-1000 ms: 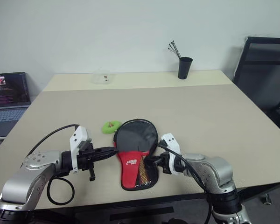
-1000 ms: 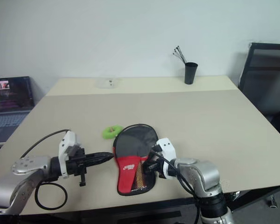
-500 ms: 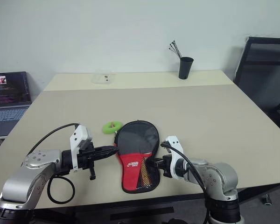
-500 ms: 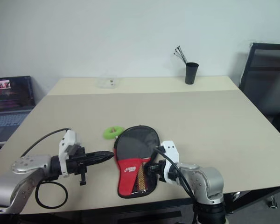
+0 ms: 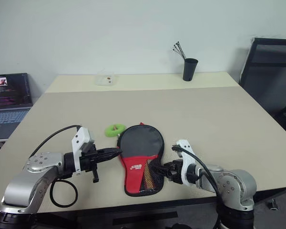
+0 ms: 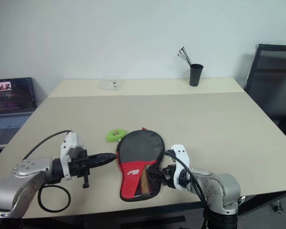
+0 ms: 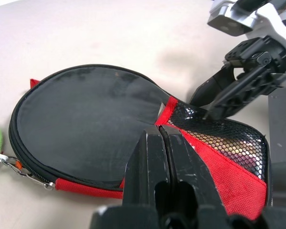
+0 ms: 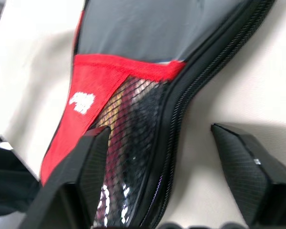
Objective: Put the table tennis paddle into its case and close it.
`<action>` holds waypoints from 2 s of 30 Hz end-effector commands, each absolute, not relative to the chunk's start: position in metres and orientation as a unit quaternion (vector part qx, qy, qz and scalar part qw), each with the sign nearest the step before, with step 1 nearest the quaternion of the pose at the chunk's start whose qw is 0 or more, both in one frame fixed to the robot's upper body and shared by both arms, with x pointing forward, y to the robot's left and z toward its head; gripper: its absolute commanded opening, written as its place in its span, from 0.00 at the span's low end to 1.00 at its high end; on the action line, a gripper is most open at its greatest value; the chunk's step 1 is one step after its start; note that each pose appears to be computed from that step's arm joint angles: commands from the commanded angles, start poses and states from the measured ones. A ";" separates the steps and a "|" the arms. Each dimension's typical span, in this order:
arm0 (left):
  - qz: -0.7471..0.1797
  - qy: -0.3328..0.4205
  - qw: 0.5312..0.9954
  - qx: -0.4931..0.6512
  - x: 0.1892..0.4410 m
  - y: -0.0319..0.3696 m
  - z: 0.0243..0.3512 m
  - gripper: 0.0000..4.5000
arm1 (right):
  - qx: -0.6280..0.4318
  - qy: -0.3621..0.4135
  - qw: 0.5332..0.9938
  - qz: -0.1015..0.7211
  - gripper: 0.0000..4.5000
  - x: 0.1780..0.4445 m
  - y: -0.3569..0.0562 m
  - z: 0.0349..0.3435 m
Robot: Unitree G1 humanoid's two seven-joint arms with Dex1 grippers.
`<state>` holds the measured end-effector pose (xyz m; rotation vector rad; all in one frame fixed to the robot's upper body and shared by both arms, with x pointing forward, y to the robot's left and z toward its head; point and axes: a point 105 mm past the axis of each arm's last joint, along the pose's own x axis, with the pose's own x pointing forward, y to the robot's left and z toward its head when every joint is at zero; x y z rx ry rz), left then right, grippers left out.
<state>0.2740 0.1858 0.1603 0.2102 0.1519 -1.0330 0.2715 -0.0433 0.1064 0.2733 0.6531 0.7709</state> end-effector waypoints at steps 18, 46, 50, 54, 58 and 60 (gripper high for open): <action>-0.275 0.042 0.954 0.108 0.339 0.243 0.163 0.35 | -0.061 0.076 0.858 0.504 1.00 0.317 0.011 0.178; -0.275 0.173 0.941 0.094 0.421 0.218 0.119 0.99 | -0.092 0.059 0.854 0.509 1.00 0.316 0.029 0.168; -0.266 0.177 0.943 0.094 0.422 0.222 0.114 0.87 | -0.093 0.060 0.856 0.505 1.00 0.316 0.028 0.167; -0.263 0.179 0.944 0.089 0.421 0.223 0.110 0.55 | -0.095 0.060 0.856 0.505 1.00 0.316 0.028 0.167; -0.253 0.179 0.947 0.082 0.420 0.227 0.107 0.24 | -0.109 0.053 0.856 0.503 1.00 0.319 0.031 0.166; -0.251 0.179 0.948 0.081 0.419 0.229 0.106 0.09 | -0.115 0.050 0.854 0.505 1.00 0.320 0.035 0.165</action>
